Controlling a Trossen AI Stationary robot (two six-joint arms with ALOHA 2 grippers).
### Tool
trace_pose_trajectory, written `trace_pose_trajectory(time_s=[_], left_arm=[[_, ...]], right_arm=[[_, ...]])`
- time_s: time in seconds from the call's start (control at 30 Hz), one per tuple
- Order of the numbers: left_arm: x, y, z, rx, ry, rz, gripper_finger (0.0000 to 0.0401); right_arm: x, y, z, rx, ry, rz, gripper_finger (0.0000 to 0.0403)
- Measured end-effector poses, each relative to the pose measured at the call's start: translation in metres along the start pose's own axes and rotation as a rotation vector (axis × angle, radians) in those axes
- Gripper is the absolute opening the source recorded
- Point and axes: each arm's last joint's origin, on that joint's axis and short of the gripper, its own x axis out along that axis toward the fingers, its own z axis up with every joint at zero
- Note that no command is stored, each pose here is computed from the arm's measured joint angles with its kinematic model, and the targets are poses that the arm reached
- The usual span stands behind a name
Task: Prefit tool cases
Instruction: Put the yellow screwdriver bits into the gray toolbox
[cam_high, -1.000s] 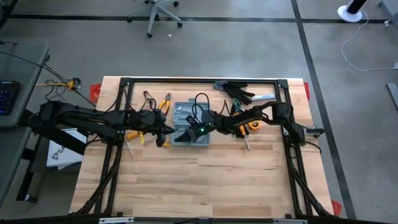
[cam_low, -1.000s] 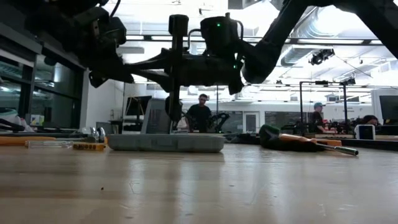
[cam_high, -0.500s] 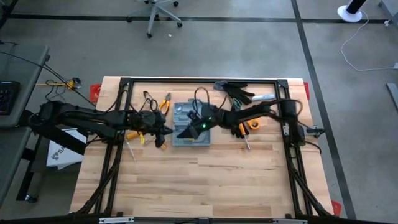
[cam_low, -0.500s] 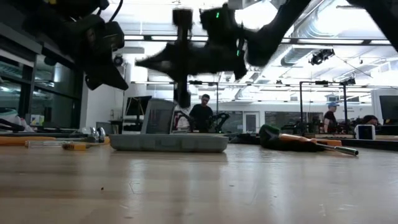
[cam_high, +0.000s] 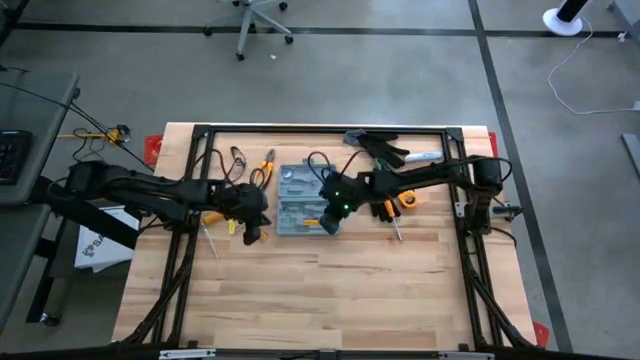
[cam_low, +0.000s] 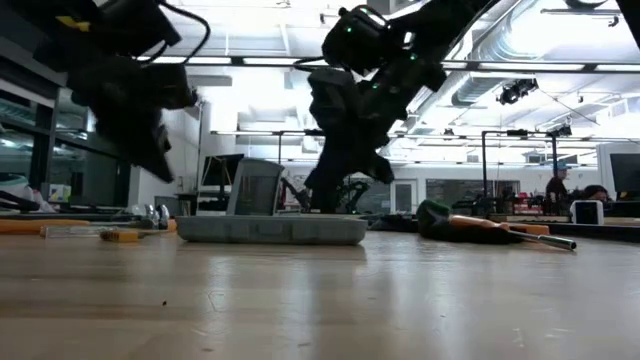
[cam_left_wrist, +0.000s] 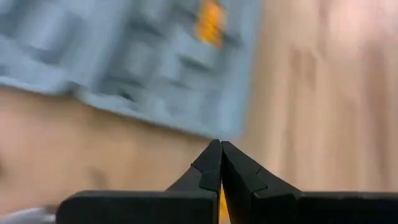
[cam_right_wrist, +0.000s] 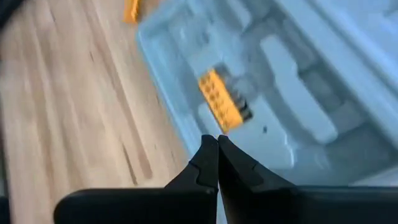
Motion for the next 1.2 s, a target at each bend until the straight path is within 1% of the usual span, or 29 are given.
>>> trace_pose_trajectory(time_s=[0.07,0.1,0.17,0.23,0.3,0.33,0.4,0.5,0.57,0.63,0.77,0.83,1.1,1.2], left_arm=[[0.002,-0.003,-0.001,0.058,0.028,-0.085,0.0002],[0.002,-0.004,0.000,0.067,0.024,-0.123,0.0005],[0.001,-0.005,0.005,0.043,-0.012,-0.186,0.0013],[0.000,-0.004,0.012,-0.045,-0.057,-0.248,0.0024],[-0.003,-0.003,0.021,-0.179,-0.111,-0.326,0.0033],[-0.004,-0.002,0.026,-0.241,-0.138,-0.370,0.0037],[-0.010,0.000,0.038,-0.327,-0.205,-0.486,0.0044],[-0.022,0.000,0.055,-0.374,-0.307,-0.670,0.0050],[-0.031,0.000,0.065,-0.371,-0.375,-0.778,0.0052],[-0.041,0.001,0.073,-0.363,-0.436,-0.858,0.0055],[-0.056,0.002,0.082,-0.334,-0.553,-0.948,0.0060],[-0.061,0.003,0.084,-0.325,-0.592,-0.967,0.0063],[-0.078,0.005,0.091,-0.289,-0.733,-1.038,0.0065],[-0.081,0.006,0.091,-0.286,-0.764,-1.044,0.0065]], right_arm=[[0.001,0.004,-0.004,-0.025,0.016,0.007,0.0000],[0.002,0.008,-0.003,-0.035,0.005,0.038,0.0000],[0.001,0.019,0.005,-0.060,-0.058,0.171,0.0000],[-0.004,0.032,0.017,-0.072,-0.152,0.354,0.0000],[-0.013,0.042,0.030,-0.083,-0.249,0.527,0.0000],[-0.018,0.045,0.037,-0.086,-0.299,0.593,0.0000],[-0.030,0.047,0.050,-0.073,-0.406,0.687,0.0000],[-0.047,0.046,0.064,-0.070,-0.513,0.828,0.0000],[-0.057,0.045,0.069,-0.085,-0.548,0.909,0.0000],[-0.065,0.045,0.072,-0.100,-0.563,0.986,0.0000],[-0.076,0.046,0.074,-0.144,-0.583,1.079,0.0000],[-0.079,0.046,0.075,-0.156,-0.589,1.102,0.0000],[-0.081,0.047,0.075,-0.160,-0.579,1.125,0.0000],[-0.082,0.047,0.074,-0.170,-0.572,1.135,0.0000]])
